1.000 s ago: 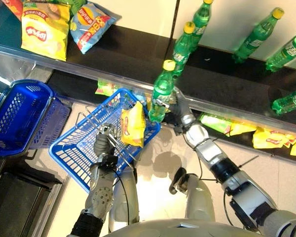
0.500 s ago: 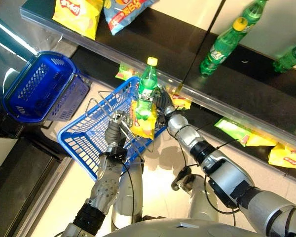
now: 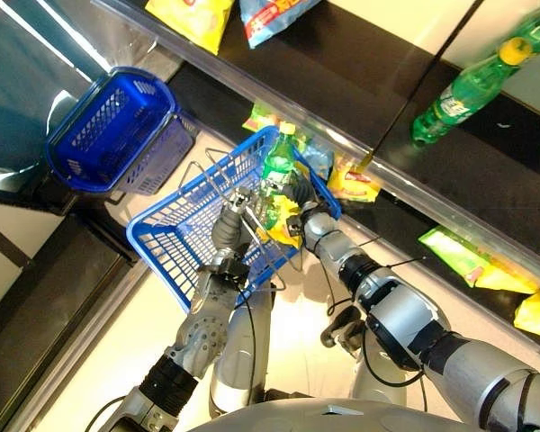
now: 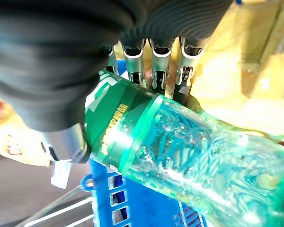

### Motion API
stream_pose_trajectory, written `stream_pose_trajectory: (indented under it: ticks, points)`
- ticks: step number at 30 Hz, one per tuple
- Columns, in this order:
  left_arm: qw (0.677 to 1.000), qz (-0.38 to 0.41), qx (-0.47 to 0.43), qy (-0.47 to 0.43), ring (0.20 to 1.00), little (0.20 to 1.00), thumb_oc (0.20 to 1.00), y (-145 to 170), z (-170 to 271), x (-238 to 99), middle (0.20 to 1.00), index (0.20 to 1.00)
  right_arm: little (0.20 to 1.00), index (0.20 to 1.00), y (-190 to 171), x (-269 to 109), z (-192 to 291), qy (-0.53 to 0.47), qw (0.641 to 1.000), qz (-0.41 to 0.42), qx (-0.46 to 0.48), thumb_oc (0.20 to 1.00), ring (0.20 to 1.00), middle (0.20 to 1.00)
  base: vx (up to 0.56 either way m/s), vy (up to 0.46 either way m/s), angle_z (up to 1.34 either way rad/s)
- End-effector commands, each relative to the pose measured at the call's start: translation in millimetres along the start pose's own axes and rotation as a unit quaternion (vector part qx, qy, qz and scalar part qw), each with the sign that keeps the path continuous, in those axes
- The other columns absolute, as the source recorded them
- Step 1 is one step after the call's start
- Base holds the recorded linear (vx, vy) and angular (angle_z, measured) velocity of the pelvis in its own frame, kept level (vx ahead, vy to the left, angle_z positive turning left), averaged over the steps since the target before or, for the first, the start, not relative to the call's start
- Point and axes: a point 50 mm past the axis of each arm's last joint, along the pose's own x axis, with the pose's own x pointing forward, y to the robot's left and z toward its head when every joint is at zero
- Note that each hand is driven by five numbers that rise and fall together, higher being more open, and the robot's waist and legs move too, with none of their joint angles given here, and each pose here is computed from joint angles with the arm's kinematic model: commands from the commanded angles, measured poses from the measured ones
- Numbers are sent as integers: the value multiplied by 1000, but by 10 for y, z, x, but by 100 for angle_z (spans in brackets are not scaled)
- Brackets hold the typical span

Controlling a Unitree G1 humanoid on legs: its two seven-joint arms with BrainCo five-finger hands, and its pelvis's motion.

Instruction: Pick up the snacks into the basket

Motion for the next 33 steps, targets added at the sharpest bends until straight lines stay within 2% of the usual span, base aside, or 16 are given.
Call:
stream_pose_trajectory:
  ticks: [1, 7, 8, 14, 21, 28, 30, 33]
  points:
    - [966, -245, -36, -75, 200, 200, 200, -947, 292, 63, 200, 200, 200, 200, 326, 85, 486, -60, 997, 36, 37, 200, 200, 200, -1, 4, 11]
    - [955, -283, -53, -64, 200, 200, 200, -1141, 254, 84, 200, 200, 200, 200, 390, 78, 400, -36, 998, 53, -2, 200, 200, 200, -10, 2, 11]
    - [952, -295, -57, -63, 200, 200, 200, -1195, 249, 82, 200, 200, 200, 200, 449, 66, 399, -39, 996, 68, -37, 200, 200, 200, -5, 3, 4]
    - [946, -314, -67, -49, 200, 200, 200, -1294, 203, 74, 200, 200, 200, 200, 512, 53, 357, -34, 991, 84, -94, 200, 200, 200, -20, 5, 8]
    - [938, -336, -79, -28, 200, 200, 200, -1401, 137, 78, 200, 200, 200, 200, 482, 28, 220, -5, 993, 97, -59, 200, 200, 200, -15, 14, 12]
    - [934, -349, -78, -19, 200, 200, 200, -1426, 120, 74, 200, 200, 200, 200, 590, -9, 299, -40, 984, 154, -80, 200, 200, 200, 5, 6, 3]
    - [932, -356, -72, -11, 200, 200, 200, -1420, 112, 69, 200, 200, 200, 200, 632, -43, 200, -23, 973, 199, -118, 200, 200, 200, 43, 3, 6]
    - [930, -361, -70, -4, 200, 200, 200, -1429, 96, 69, 200, 200, 200, 200, 630, -57, 107, 2, 966, 219, -139, 200, 200, 200, 46, -10, 11]
